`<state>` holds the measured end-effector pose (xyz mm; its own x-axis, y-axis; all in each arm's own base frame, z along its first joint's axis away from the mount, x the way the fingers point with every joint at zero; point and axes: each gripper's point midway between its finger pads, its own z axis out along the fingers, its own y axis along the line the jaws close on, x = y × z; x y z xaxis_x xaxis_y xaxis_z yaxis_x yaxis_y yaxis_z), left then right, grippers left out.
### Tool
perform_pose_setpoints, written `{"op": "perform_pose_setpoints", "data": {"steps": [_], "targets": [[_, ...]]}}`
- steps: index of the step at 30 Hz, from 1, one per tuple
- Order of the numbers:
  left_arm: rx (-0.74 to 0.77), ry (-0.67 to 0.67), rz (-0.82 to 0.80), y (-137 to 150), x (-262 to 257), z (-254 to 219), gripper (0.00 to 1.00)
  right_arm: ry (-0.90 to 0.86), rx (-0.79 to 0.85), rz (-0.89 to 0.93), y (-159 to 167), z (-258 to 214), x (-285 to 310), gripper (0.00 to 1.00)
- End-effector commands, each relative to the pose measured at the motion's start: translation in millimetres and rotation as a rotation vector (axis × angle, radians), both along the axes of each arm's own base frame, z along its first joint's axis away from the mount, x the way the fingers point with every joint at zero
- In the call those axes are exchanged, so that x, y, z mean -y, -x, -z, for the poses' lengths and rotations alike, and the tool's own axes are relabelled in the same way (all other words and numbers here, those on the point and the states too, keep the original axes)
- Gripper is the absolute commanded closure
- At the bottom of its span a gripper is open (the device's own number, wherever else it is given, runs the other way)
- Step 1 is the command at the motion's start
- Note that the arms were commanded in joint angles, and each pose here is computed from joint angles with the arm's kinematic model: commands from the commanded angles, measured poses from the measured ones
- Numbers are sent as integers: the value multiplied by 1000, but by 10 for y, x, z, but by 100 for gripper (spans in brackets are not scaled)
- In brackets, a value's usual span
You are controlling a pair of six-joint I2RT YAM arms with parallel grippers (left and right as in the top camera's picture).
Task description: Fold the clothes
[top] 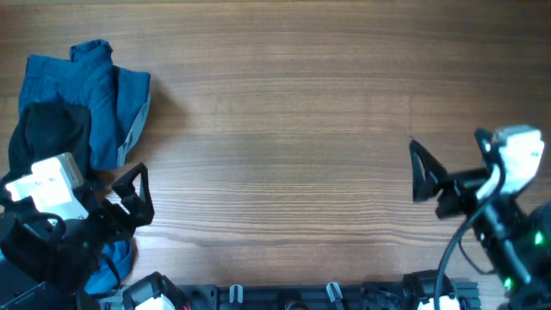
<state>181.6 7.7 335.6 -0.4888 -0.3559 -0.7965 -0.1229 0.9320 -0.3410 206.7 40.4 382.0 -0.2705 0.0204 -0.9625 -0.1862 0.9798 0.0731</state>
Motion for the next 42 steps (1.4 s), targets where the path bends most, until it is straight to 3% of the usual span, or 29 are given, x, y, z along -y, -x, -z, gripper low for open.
{"op": "perform_pose_setpoints", "data": {"steps": [1,9,13,17,24,42], "targets": [[-4,-18,13,-8,-2,14,0,22,81,110,149,190,233,0],[-4,-18,13,-8,-2,14,0,-181,-3,272,71,1325,445,0],[-4,-18,13,-8,-2,14,0,-203,85,191,-72,1551,322,0],[-4,-18,13,-8,-2,14,0,-101,150,36,-125,1713,106,0],[-4,-18,13,-8,-2,14,0,-47,75,-25,-235,2268,25,0],[-4,-18,13,-8,-2,14,0,-42,115,-26,-262,2200,26,0]]}}
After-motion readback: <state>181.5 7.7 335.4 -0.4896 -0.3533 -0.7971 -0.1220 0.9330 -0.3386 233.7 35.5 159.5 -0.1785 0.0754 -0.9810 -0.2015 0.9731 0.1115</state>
